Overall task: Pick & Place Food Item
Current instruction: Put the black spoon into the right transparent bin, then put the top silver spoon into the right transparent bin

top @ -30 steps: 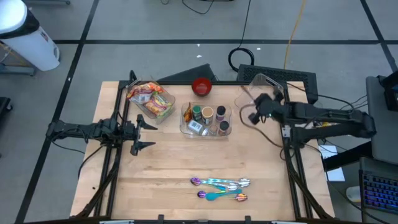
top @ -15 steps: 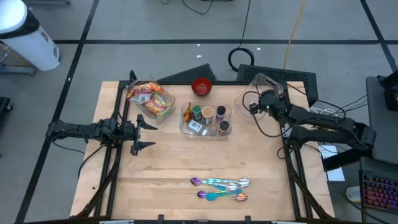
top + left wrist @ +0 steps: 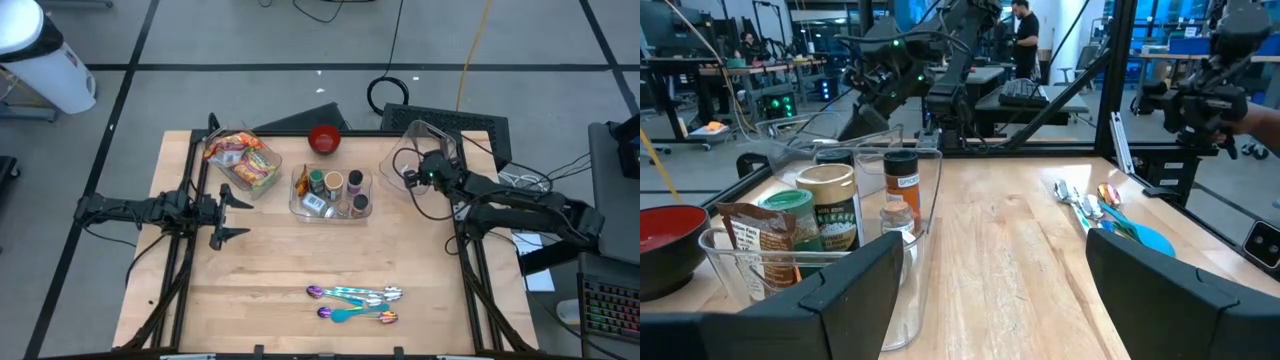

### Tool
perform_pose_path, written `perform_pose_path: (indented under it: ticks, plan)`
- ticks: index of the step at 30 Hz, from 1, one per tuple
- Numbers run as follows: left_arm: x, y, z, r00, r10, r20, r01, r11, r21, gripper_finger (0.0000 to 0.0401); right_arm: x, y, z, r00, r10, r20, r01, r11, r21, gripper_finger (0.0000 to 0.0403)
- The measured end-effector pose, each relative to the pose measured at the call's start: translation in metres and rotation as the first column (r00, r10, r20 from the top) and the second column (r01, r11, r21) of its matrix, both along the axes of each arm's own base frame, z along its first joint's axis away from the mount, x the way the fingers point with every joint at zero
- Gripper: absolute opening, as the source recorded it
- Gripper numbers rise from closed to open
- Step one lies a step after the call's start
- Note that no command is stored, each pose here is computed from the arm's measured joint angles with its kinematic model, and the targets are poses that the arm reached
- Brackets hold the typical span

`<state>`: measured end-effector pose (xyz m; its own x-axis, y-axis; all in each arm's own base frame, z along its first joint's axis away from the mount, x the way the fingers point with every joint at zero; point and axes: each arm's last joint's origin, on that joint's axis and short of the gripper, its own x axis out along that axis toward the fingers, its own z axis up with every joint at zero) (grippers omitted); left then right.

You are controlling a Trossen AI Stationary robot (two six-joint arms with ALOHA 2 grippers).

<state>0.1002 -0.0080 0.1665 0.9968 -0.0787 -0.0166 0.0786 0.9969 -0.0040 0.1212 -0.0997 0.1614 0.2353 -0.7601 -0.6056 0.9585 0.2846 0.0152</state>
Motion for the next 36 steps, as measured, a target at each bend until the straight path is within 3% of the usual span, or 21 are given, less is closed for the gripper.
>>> perform_pose_path:
  ticks: [15,18,21,26,29,36]
  plan:
    - [0.000,0.000,0.000,1.000,0.000,0.000,0.000,1.000,0.000,0.0324,0.005,-0.003,0.006,0.999,0.049,0.018,-0.048,0.997,-0.068,0.0083]
    - [0.000,0.000,0.000,1.000,0.000,0.000,0.000,1.000,0.000,0.0324,0.011,-0.002,0.012,0.988,0.140,0.070,-0.134,0.987,-0.091,0.0096]
    - [0.000,0.000,0.000,1.000,0.000,0.000,0.000,1.000,0.000,0.0324,0.019,0.002,0.023,0.940,0.282,0.194,-0.259,0.956,-0.136,0.0104]
    - [0.000,0.000,0.000,1.000,0.000,0.000,0.000,1.000,0.000,0.0324,0.030,0.016,0.046,0.765,0.535,0.358,-0.461,0.843,-0.276,0.0112]
    - [0.000,0.000,0.000,1.000,0.000,0.000,0.000,1.000,0.000,0.0324,0.035,0.029,0.061,0.625,0.670,0.401,-0.546,0.742,-0.389,0.0116]
    - [0.000,0.000,0.000,1.000,0.000,0.000,0.000,1.000,0.000,0.0324,0.047,0.083,0.094,0.114,0.876,0.469,-0.708,0.403,-0.580,0.0144]
